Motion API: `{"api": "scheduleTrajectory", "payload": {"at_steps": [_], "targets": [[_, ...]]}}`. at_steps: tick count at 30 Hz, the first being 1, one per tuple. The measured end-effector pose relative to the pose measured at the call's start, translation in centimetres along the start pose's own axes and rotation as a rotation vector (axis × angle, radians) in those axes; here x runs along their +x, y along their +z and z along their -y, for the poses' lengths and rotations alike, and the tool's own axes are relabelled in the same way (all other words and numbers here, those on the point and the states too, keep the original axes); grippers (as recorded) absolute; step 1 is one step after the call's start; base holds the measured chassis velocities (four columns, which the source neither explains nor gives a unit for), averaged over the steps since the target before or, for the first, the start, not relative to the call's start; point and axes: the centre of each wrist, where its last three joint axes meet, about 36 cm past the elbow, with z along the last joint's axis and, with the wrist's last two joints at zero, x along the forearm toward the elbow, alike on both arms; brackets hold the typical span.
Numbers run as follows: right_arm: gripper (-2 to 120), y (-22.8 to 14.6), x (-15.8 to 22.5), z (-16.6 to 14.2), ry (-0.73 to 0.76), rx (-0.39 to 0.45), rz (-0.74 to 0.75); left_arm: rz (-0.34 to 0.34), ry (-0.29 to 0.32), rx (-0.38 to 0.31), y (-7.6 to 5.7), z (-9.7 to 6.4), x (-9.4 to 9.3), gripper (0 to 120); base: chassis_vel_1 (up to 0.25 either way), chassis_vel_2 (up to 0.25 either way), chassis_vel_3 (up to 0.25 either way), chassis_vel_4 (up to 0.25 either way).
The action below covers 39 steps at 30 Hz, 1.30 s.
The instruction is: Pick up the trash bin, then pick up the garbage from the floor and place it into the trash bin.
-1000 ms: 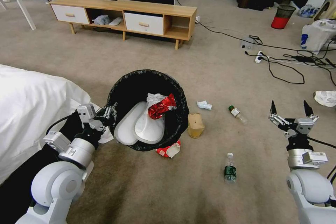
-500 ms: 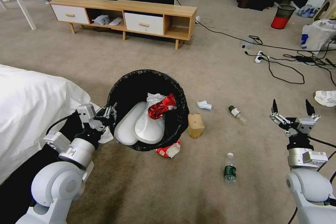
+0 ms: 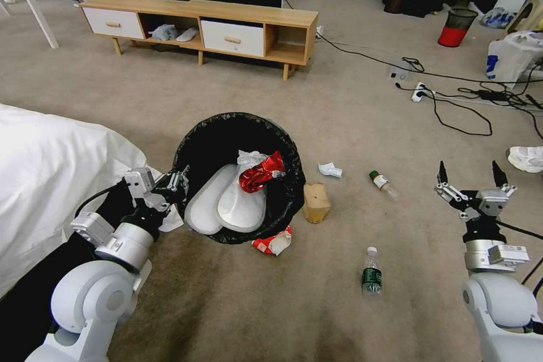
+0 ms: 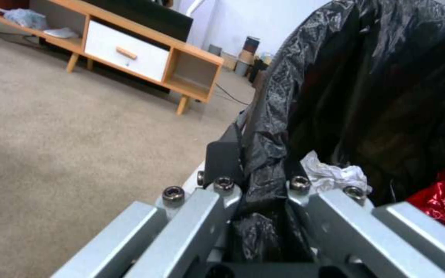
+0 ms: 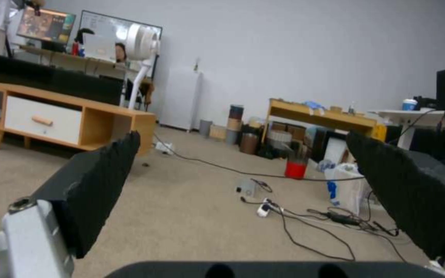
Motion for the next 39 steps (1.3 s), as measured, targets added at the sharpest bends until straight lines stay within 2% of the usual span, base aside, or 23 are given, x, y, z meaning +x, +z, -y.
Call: {"api": "scheduleTrajectory", "payload": {"at_steps": [15,26,28,29,30,31,32,34,35,36,38,39], "targets": [[100,0.2,-0.1,0.0,0.002,-0.006,0.020,0.000,-0.002,0.003,0.0,0.0,0.1,3,-0.103,0.096,0.104,-0.095],[100,-0.2,-0.6,0.1,-0.018,-0.017,-0.012,0.002,-0.004,0.001,0.0,0.1,0.2,3,0.000,0.000,0.000,0.000],[100,-1.1,-1.1,-0.1,-0.018,-0.079,-0.076,0.005,-0.003,-0.001,-0.1,0.1,0.1,3,0.000,0.000,0.000,0.000],[100,-1.1,-1.1,-0.1,-0.018,-0.079,-0.076,0.005,-0.003,-0.001,-0.1,0.1,0.1,3,0.000,0.000,0.000,0.000],[100,-1.6,-1.4,-0.4,-0.010,-0.131,-0.123,0.007,-0.003,-0.001,-0.1,0.1,0.1,3,0.000,0.000,0.000,0.000],[100,-1.6,-1.4,-0.4,-0.010,-0.131,-0.123,0.007,-0.003,-0.001,-0.1,0.1,0.1,3,0.000,0.000,0.000,0.000],[100,-2.4,-1.7,-0.8,-0.009,-0.171,-0.182,0.007,-0.002,-0.002,-0.2,0.1,0.1,3,0.000,0.000,0.000,0.000],[100,-3.5,-2.1,-1.3,-0.002,-0.202,-0.279,0.006,-0.002,-0.005,-0.2,0.0,0.1,3,0.000,0.000,0.000,0.000],[100,-3.5,-2.1,-1.3,-0.002,-0.202,-0.279,0.006,-0.002,-0.005,-0.2,0.0,0.1,3,0.000,0.000,0.000,0.000],[100,-4.5,-2.4,-1.7,0.018,-0.229,-0.401,0.006,-0.003,-0.008,-0.3,0.0,0.2,3,0.000,0.000,0.000,0.000],[100,-5.2,-2.6,-2.3,0.038,-0.252,-0.543,0.006,-0.004,-0.009,-0.3,0.0,0.2,3,0.000,0.000,0.000,0.000],[100,-5.2,-2.6,-2.3,0.038,-0.252,-0.543,0.006,-0.004,-0.009,-0.3,0.0,0.2,3,0.000,0.000,0.000,0.000]]}}
